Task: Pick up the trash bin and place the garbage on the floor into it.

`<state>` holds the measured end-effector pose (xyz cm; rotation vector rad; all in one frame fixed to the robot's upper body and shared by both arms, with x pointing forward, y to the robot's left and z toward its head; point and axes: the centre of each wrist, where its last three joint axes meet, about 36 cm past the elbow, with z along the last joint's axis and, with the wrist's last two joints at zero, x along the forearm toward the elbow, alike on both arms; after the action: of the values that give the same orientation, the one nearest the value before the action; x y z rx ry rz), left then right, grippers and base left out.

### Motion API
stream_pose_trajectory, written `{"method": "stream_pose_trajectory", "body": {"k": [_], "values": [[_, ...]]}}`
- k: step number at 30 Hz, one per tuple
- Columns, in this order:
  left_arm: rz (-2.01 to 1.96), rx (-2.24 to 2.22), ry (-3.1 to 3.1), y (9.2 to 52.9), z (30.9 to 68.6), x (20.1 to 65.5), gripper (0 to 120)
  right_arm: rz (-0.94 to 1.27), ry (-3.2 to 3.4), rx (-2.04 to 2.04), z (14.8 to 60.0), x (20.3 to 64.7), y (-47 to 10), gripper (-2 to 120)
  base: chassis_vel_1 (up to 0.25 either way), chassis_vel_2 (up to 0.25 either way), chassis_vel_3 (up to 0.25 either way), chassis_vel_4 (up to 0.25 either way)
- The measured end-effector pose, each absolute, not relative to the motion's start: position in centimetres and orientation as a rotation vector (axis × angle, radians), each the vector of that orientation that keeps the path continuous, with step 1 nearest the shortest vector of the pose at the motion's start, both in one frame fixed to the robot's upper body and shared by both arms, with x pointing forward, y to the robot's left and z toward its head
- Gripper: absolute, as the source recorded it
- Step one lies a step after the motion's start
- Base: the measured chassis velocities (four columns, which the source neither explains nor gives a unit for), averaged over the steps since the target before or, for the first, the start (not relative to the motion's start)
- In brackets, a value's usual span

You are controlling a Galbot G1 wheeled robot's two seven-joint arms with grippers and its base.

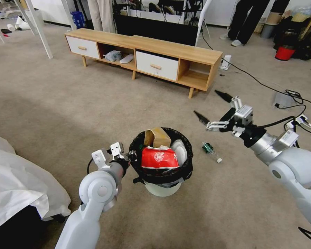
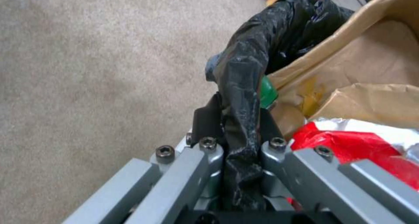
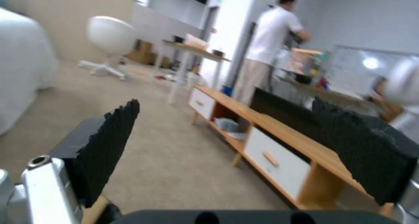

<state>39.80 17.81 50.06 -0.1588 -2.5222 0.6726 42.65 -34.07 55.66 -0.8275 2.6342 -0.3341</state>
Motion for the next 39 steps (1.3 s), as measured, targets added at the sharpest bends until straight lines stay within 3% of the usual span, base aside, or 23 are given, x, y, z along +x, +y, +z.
{"method": "stream_pose_trajectory", "body": {"k": [17,22,39], "values": [[0.612,-0.133,-2.593,19.0,50.6,39.6,5,-0.095,3.086,-0.062,51.7,41.9,-31.2,100,0.000,0.000,0.000,0.000],[0.588,-0.123,-2.608,19.4,50.7,39.5,5,-0.062,3.143,0.162,48.6,42.3,-31.2,100,0.000,0.000,0.000,0.000],[0.574,-0.110,-2.631,20.0,51.1,39.0,5,-0.030,3.183,0.220,46.3,41.9,-30.5,100,0.000,0.000,0.000,0.000]]}}
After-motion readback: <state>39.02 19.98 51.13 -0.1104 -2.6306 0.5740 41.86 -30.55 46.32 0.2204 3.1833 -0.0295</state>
